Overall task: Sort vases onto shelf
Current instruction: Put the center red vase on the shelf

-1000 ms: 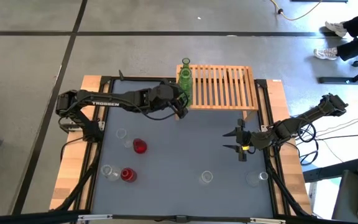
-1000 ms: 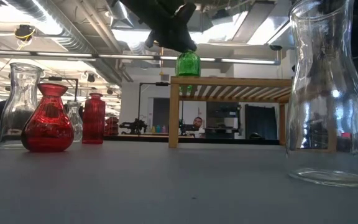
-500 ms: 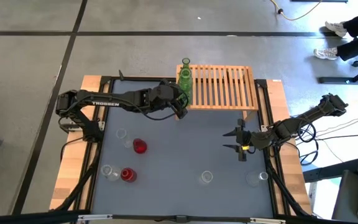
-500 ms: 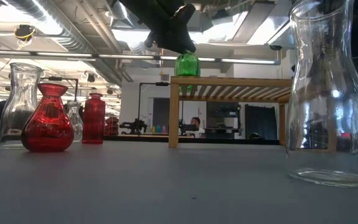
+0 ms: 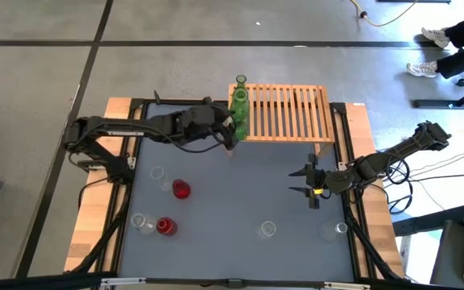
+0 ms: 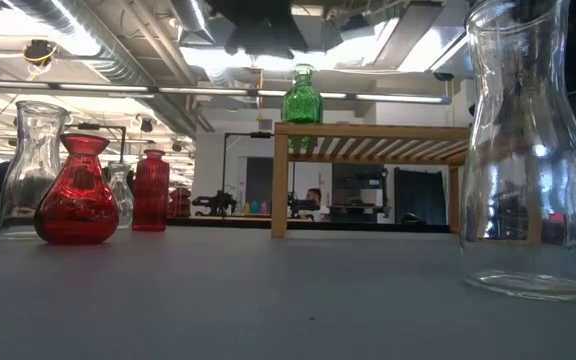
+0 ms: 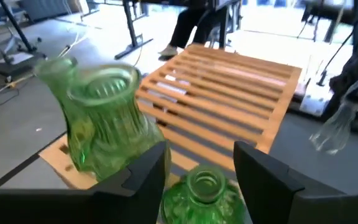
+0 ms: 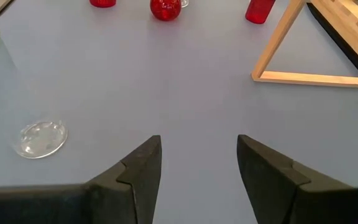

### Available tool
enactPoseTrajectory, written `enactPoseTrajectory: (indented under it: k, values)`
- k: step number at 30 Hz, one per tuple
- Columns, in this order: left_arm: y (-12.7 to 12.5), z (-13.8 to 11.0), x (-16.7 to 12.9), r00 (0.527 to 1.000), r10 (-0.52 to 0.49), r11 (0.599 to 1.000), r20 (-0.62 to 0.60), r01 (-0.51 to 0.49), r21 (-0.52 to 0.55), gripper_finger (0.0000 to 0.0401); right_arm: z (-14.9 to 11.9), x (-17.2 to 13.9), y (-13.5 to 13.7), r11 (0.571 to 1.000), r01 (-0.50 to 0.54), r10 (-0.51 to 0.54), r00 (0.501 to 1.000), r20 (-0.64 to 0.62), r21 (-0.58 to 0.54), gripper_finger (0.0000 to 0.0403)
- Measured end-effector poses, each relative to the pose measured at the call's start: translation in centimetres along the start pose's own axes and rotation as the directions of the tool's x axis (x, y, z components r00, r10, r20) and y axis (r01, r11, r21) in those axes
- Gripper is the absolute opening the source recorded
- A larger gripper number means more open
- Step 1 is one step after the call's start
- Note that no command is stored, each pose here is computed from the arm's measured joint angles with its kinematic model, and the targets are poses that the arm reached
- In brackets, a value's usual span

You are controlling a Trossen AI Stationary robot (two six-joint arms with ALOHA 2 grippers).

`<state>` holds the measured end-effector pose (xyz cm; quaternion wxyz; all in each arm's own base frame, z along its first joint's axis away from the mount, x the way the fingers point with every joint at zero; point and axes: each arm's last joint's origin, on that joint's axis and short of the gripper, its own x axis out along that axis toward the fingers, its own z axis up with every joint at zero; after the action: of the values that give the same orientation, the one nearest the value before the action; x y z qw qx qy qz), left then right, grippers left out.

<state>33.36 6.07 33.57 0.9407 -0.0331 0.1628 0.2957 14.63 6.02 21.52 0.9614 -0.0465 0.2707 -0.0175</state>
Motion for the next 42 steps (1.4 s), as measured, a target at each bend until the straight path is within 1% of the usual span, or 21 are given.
enactPoseTrajectory:
  k: [2,4,7,9,12,16,20,22,26,28,32,36,39,42]
  values:
    - [-0.3,0.6,-1.3,0.998,-0.055,0.998,0.024,0.055,-0.007,0.0181,0.0,0.0,0.0,1.0,0.0,0.0,1.0,0.0,0.0,0.0195]
    - [-1.1,1.2,-2.6,0.986,-0.163,0.987,0.046,0.164,-0.005,0.0181,0.0,0.0,0.0,1.0,0.001,-0.001,1.0,-0.001,-0.001,0.0195]
    - [-3.0,1.3,-4.5,0.941,-0.335,0.942,0.043,0.334,0.016,0.0181,0.0,0.0,0.0,1.0,0.0,0.0,1.0,-0.002,0.005,0.0195]
    - [-4.3,1.1,-5.8,0.907,-0.42,0.908,0.026,0.419,0.019,0.0181,-0.1,0.0,0.0,1.0,0.001,0.0,1.0,-0.006,0.018,0.0195]
    - [-5.9,0.5,-7.9,0.867,-0.499,0.867,-0.023,0.499,0.005,0.0181,-0.1,0.0,0.0,0.999,0.001,0.0,1.0,-0.008,0.04,0.0195]
    - [-7.7,-1.0,-10.2,0.825,-0.546,0.835,-0.143,0.55,-0.016,0.0181,-0.2,0.1,0.0,0.999,0.003,-0.002,1.0,-0.018,0.047,0.0195]
    - [-8.7,-2.3,-11.6,0.799,-0.554,0.83,-0.236,0.553,-0.077,0.0181,-0.3,0.3,0.1,0.999,0.018,-0.017,1.0,-0.025,0.035,0.0195]
    - [-9.1,-2.6,-12.1,0.789,-0.563,0.825,-0.246,0.556,-0.105,0.0181,-0.2,0.4,0.1,0.999,0.024,-0.023,1.0,-0.015,0.037,0.0195]
    - [-9.8,-3.0,-12.6,0.78,-0.57,0.818,-0.259,0.568,-0.09,0.0181,-0.2,0.4,0.1,0.999,0.037,-0.036,0.999,-0.018,0.031,0.0195]
    - [-9.7,-2.9,-12.5,0.789,-0.559,0.826,-0.254,0.557,-0.088,0.0181,-0.2,0.4,0.1,0.999,0.039,-0.038,0.999,-0.015,0.031,0.0195]
    - [-9.2,-2.8,-11.9,0.826,-0.508,0.86,-0.243,0.502,-0.089,0.0187,-0.2,0.4,0.1,0.999,0.039,-0.038,0.999,-0.015,0.03,0.0195]
    - [-8.6,-2.7,-11.3,0.837,-0.486,0.874,-0.25,0.471,-0.12,0.0218,-0.2,0.4,0.1,0.999,0.039,-0.039,0.999,-0.017,0.029,0.0195]
    - [-8.0,-2.9,-10.8,0.845,-0.454,0.891,-0.282,0.434,-0.136,0.0256,-0.2,0.4,0.1,0.999,0.04,-0.039,0.999,-0.019,0.028,0.0195]
    - [-7.4,-3.3,-10.5,0.84,-0.429,0.903,-0.332,0.409,-0.13,0.0297,-0.2,0.4,0.1,0.999,0.04,-0.039,0.999,-0.02,0.028,0.0195]
